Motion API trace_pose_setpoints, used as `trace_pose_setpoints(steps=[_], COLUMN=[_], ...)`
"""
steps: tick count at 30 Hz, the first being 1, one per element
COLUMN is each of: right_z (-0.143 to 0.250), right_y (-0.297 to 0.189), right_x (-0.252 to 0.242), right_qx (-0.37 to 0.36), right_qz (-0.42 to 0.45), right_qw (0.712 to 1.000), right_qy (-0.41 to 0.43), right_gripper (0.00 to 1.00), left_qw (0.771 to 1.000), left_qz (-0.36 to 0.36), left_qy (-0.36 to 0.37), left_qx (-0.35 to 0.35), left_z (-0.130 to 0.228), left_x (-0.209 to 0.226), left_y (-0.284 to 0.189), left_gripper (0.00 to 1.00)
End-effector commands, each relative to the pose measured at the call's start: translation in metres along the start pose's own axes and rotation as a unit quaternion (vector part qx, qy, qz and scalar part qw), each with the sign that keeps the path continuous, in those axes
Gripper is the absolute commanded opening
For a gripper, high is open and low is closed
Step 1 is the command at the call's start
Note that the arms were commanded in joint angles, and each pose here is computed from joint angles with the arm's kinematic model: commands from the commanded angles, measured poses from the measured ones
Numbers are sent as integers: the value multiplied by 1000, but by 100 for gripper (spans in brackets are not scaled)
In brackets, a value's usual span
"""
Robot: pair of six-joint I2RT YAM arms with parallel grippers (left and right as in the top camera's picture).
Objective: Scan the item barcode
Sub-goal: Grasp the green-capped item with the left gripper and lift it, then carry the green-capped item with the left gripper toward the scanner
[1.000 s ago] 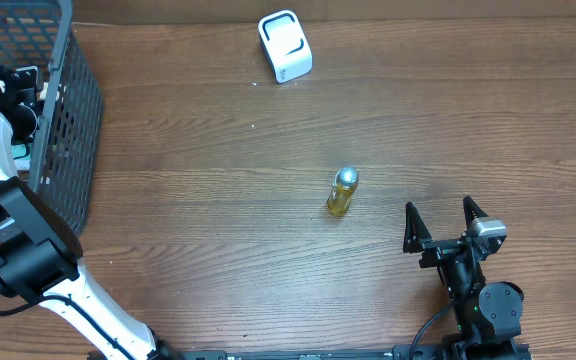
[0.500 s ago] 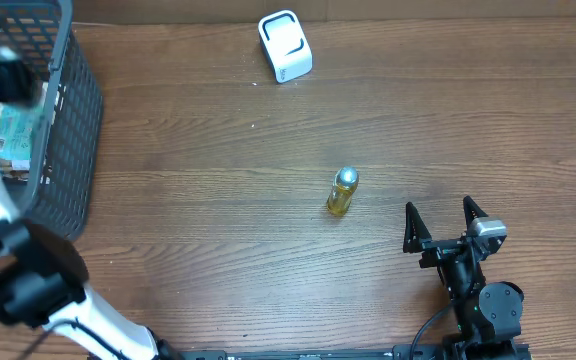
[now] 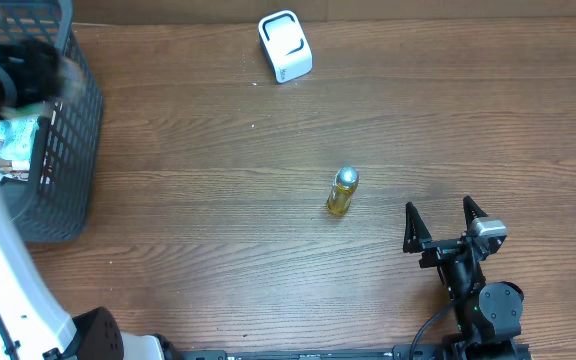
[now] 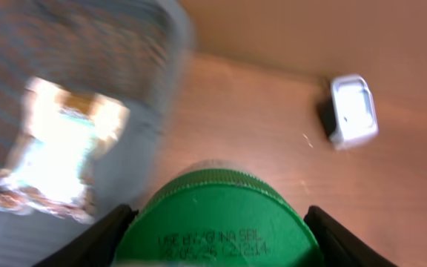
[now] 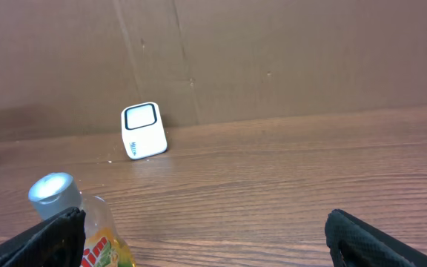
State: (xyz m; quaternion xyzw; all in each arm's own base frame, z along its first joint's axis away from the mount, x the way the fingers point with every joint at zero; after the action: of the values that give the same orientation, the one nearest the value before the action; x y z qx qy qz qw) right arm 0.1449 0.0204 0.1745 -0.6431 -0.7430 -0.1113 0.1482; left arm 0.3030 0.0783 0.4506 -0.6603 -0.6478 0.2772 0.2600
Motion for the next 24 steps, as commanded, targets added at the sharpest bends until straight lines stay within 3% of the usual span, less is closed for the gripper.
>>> trace_pose_setpoints(steps=[1, 8, 12, 20, 24], right_z=[3, 3, 3, 3, 3], right_y=[0, 0, 0, 0, 0], right_x=[-1, -1, -1, -1, -1], right_qx=[1, 1, 1, 1, 1], right_qz=[-1, -1, -1, -1, -1], right_qw=[1000, 1000, 1000, 1000, 1000], right_qy=[-4, -4, -4, -4, -4], right_gripper=[100, 100, 100, 100, 100], left_qw=[998, 975, 959, 941, 948], left_qz=[50, 139, 149, 155, 118], left_qy=[17, 87, 118, 153, 157], left_qx=[30, 151, 209, 260, 252], left_z=[2, 33, 62, 131, 160], left_x=[-34, -113, -152, -216, -236], left_y=[12, 54, 86, 141, 160], left_gripper=[15, 15, 16, 17, 24])
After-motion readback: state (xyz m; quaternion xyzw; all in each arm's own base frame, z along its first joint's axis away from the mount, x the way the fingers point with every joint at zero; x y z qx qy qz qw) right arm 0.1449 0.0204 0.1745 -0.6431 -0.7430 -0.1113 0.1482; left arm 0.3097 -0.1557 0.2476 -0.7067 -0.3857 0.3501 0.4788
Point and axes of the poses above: each gripper's point midway between its finger pads, its own y axis out along the fingers, its own x axis along the line the jaws close on, z = x × y, the point moved 10 cm from there along -y, back along the fingers, and after that the axes turned 12 degrees about y, right-handed, at the moved point
